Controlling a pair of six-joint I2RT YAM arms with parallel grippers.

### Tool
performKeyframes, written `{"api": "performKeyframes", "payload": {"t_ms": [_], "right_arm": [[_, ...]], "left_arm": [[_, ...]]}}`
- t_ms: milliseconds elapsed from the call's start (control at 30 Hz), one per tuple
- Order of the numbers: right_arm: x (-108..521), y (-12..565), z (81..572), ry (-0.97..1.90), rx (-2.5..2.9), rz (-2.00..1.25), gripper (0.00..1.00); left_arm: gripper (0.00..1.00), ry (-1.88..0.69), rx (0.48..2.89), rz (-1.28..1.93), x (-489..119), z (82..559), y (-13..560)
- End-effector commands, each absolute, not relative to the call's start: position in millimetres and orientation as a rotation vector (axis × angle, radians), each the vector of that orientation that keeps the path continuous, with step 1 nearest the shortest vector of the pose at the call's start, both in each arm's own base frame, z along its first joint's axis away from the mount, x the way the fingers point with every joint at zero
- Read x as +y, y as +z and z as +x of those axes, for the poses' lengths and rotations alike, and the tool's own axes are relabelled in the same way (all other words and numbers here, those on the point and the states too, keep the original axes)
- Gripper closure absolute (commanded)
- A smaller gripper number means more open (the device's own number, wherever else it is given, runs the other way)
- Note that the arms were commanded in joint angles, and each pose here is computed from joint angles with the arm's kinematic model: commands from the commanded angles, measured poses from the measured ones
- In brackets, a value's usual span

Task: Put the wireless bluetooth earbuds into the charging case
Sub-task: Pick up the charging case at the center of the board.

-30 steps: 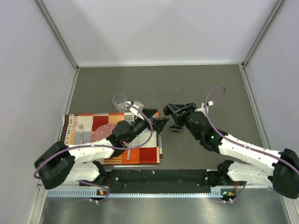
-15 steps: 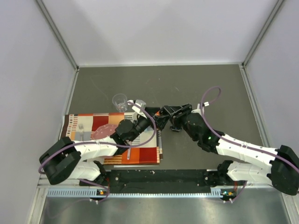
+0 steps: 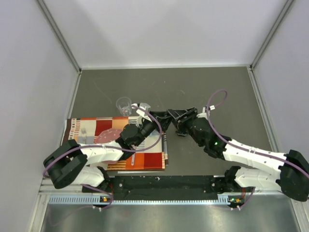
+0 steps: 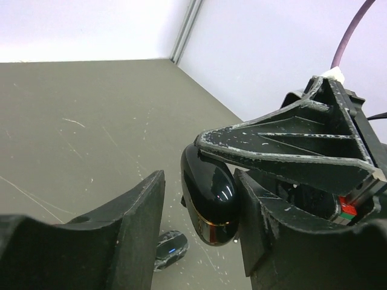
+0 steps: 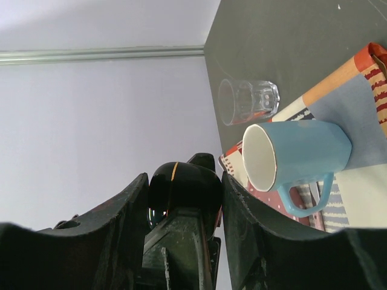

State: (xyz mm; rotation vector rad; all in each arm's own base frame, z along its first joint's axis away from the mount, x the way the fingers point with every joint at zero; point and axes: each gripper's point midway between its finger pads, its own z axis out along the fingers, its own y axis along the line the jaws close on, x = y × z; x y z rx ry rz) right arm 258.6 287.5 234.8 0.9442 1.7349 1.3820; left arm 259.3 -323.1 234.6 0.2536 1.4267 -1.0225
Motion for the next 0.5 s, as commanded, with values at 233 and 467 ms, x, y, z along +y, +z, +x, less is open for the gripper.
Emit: {"api": "performKeyframes", "payload": {"t_ms": [233, 467], "right_arm": [[297.6, 263.5, 253.1, 1.479, 1.671, 0.901, 0.9], [293.1, 274.3, 248.2, 1.461, 1.644, 0.775, 0.43]], "left_arm": [[0.74, -1.051, 1.343, 0.21, -323.0, 261.3, 256.8], [1.0, -1.049, 1.3, 0.28, -319.2, 249.7, 258.7]]}}
